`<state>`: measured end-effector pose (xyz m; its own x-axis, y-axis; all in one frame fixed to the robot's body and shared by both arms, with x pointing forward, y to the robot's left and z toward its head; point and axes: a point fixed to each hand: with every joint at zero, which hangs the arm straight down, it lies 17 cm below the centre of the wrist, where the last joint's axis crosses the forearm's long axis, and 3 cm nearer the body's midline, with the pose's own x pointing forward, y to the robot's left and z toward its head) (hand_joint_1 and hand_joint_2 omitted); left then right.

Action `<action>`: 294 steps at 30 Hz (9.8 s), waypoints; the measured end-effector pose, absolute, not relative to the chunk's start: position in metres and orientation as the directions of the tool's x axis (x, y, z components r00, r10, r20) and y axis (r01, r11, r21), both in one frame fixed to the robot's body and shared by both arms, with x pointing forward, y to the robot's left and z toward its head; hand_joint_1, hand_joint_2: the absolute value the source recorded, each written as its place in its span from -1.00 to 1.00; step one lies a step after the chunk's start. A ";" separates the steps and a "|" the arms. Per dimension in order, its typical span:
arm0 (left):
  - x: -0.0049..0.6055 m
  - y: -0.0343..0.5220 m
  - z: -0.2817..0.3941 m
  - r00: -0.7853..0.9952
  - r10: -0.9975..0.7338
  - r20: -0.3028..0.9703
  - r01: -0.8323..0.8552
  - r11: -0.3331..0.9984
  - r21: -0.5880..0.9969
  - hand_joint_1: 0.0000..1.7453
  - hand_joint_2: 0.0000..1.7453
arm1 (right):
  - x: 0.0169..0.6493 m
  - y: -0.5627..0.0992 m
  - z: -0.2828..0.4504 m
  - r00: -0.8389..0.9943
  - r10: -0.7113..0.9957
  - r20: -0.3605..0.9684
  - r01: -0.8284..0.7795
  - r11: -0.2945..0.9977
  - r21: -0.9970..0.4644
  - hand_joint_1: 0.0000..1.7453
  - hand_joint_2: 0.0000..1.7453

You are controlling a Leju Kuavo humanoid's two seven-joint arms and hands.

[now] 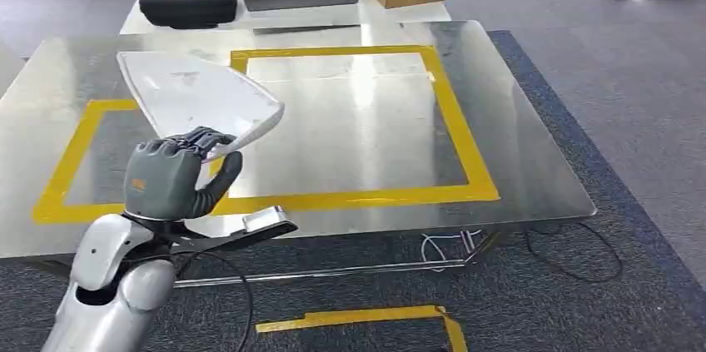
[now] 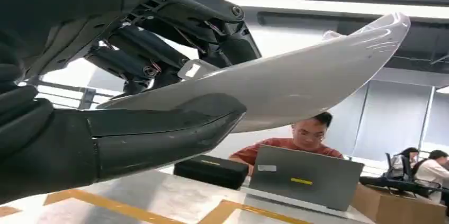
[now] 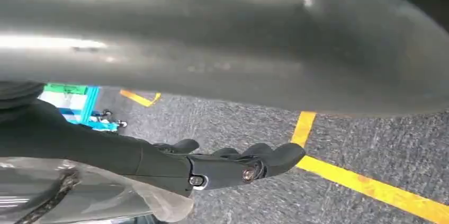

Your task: Take the parts from the cabinet and place them on the table.

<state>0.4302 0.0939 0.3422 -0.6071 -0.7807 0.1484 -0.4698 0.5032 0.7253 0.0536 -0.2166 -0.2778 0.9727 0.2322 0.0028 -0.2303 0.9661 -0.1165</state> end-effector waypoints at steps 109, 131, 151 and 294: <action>0.527 0.235 0.190 -0.404 -0.911 0.079 -0.457 0.275 0.846 -1.00 -1.00 | 0.051 -0.226 -0.279 0.930 0.367 -0.004 -0.365 0.924 -0.114 -1.00 -1.00; 0.506 0.284 0.111 -0.286 -0.948 0.139 -0.336 0.235 0.912 -1.00 -1.00 | 0.052 -0.253 -0.281 0.942 0.334 -0.023 -0.333 0.928 -0.166 -1.00 -1.00; 0.355 0.389 -0.129 0.309 -0.905 0.291 0.191 0.359 0.914 -1.00 -1.00 | 0.048 -0.261 -0.282 0.979 0.203 -0.031 -0.205 0.963 -0.176 -1.00 -1.00; 0.145 0.270 -0.248 0.778 -0.525 0.345 0.280 0.781 0.558 -1.00 -1.00 | 0.042 -0.251 -0.283 0.953 -0.298 0.051 0.302 0.943 -0.141 -1.00 -1.00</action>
<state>0.1446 0.2703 -0.2476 0.7783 -0.5249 0.3446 0.2801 0.7815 0.5575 0.0420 -0.2510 -0.2830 0.9532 -0.2979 0.0512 0.3022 0.9428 -0.1407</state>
